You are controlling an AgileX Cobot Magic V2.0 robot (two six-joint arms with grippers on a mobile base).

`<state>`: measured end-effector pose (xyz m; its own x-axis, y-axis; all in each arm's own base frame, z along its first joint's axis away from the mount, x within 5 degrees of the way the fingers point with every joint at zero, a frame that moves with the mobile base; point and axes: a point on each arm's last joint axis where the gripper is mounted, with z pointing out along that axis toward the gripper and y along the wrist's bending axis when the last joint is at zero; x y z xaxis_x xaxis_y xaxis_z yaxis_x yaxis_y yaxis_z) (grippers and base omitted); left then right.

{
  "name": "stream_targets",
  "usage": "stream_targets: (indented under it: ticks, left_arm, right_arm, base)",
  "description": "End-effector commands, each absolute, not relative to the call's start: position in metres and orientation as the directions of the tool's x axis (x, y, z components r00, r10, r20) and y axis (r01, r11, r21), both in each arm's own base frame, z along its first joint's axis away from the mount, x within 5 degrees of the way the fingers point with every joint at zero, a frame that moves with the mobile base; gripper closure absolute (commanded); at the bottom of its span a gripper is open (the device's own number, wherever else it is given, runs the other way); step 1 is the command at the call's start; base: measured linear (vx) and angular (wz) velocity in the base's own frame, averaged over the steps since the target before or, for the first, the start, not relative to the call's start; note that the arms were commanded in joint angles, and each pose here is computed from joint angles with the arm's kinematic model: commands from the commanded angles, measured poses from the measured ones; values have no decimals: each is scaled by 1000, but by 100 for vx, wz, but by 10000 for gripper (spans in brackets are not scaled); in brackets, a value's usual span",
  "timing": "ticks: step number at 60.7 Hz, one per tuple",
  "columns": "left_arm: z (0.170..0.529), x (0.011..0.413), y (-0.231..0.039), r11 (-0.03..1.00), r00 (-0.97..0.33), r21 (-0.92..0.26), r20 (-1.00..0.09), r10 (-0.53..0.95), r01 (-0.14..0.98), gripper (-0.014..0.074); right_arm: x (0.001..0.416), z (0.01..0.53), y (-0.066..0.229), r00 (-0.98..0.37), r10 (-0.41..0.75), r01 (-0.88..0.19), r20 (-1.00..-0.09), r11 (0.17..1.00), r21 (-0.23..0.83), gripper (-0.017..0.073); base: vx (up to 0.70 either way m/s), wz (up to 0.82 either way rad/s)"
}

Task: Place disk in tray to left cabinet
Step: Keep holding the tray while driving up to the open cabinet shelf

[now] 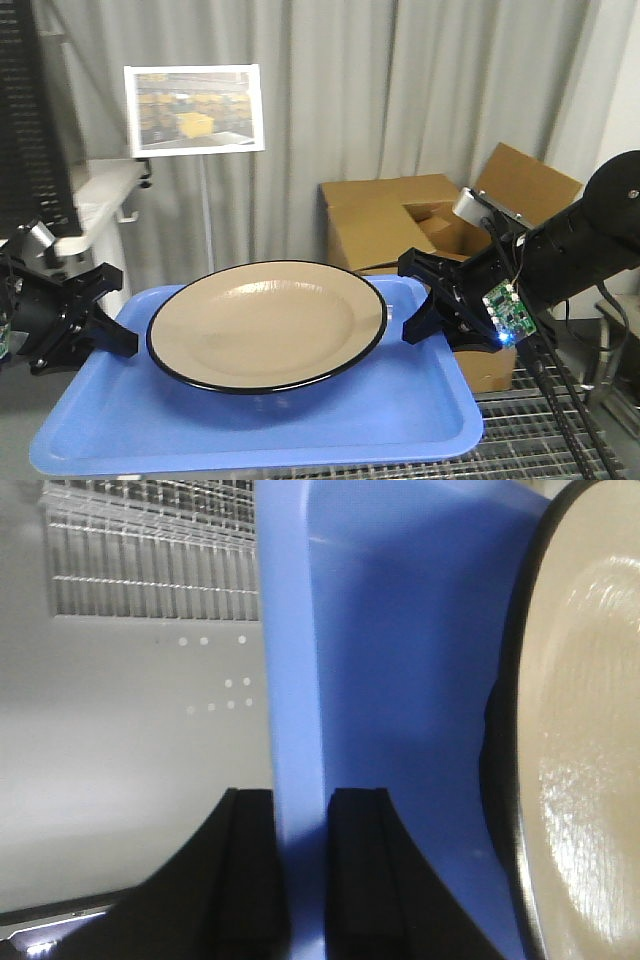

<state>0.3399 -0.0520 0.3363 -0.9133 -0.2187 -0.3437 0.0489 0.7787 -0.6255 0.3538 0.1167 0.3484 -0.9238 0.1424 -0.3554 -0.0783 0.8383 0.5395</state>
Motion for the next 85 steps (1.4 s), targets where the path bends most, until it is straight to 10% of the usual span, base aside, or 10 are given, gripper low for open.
stream_targets:
  ticks: [1,85]
  left_arm:
    - [373,328,-69,662,-892,-741,-370,-259,115,594]
    - [373,328,-69,661,-892,-741,-370,-259,115,594]
  right_arm:
    - [341,387,130,-890,191,-147,-414,741,656,563]
    - [340,387,130,-891,189,-147,-413,741,656,563]
  base:
    - [31,-37]
    - [20,-67]
